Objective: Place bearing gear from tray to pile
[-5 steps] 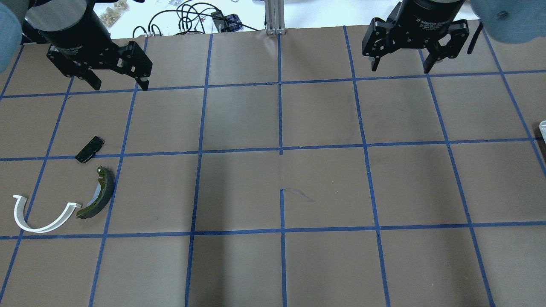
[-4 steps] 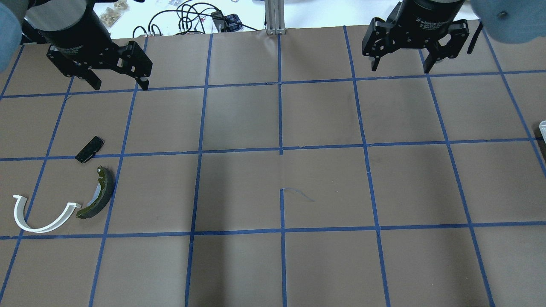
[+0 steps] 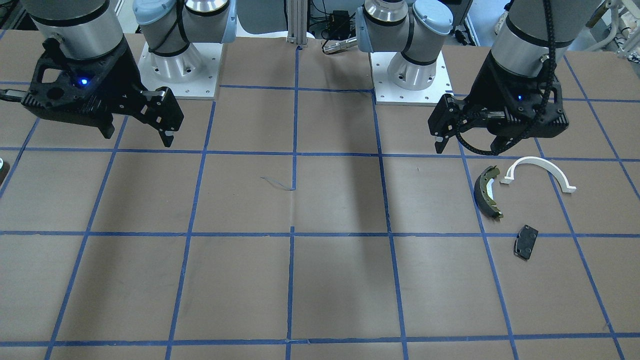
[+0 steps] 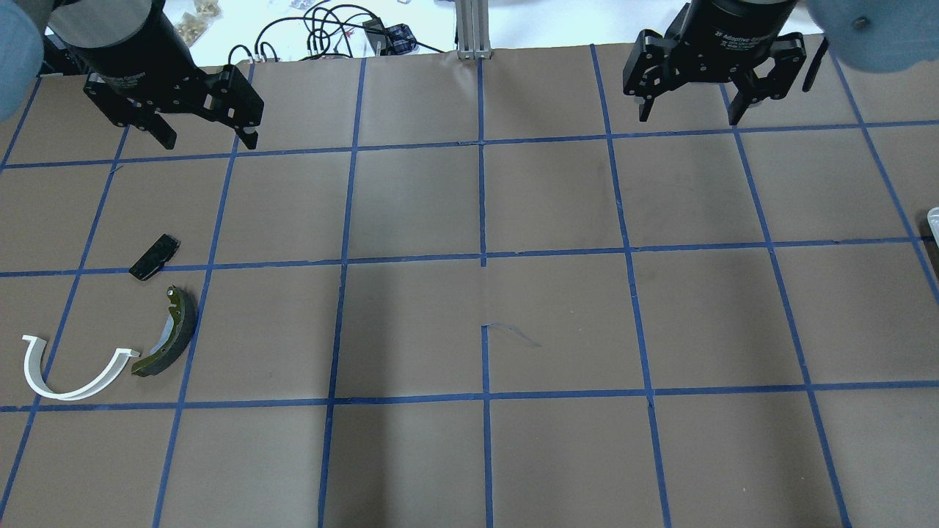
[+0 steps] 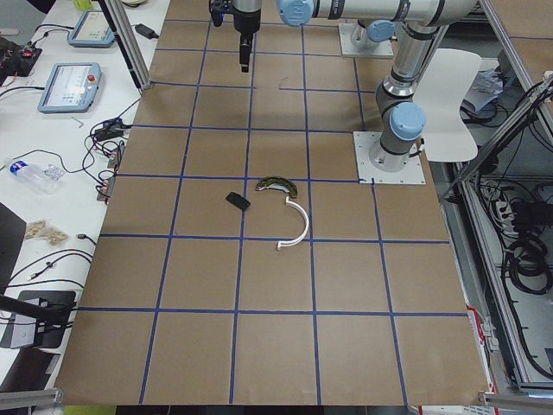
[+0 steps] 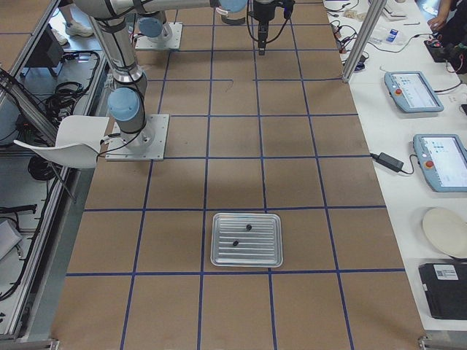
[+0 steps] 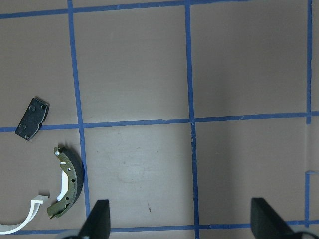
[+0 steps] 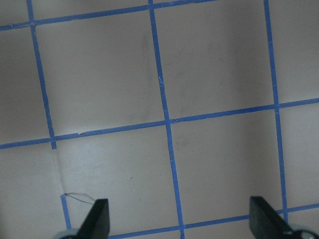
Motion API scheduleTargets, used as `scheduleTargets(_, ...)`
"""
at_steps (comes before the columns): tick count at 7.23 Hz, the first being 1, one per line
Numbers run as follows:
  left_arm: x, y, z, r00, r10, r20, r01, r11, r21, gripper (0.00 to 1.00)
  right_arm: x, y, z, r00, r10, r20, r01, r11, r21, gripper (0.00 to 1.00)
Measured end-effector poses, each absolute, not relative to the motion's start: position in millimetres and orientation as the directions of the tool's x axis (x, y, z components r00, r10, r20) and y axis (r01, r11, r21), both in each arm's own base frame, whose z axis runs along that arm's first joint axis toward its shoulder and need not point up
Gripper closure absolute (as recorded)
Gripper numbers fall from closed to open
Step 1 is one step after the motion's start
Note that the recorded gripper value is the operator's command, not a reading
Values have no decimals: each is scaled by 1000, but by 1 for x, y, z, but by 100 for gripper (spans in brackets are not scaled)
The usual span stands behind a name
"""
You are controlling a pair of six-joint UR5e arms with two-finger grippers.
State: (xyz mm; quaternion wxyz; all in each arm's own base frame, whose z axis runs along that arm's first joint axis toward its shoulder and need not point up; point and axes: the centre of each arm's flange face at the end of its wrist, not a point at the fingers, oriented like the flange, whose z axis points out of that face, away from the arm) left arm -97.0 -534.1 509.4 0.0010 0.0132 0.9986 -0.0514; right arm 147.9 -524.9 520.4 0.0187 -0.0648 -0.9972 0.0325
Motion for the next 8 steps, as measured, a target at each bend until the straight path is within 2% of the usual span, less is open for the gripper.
scheduleTargets(3,-98,-534,514,-1000,29,8,27,989,-142,0,148,-523,523,-991,127,35,125,990,-69,0)
scheduleTargets(6,-106,-493,587,-999,23,46,16,989,-149,0,148,-523,524,-992,119,27,117,990,-79,0)
scheduleTargets(8,-103,-521,569,-999,33,44,28,994,-109,0,148,-523,527,-993,118,28,115,990,-82,0)
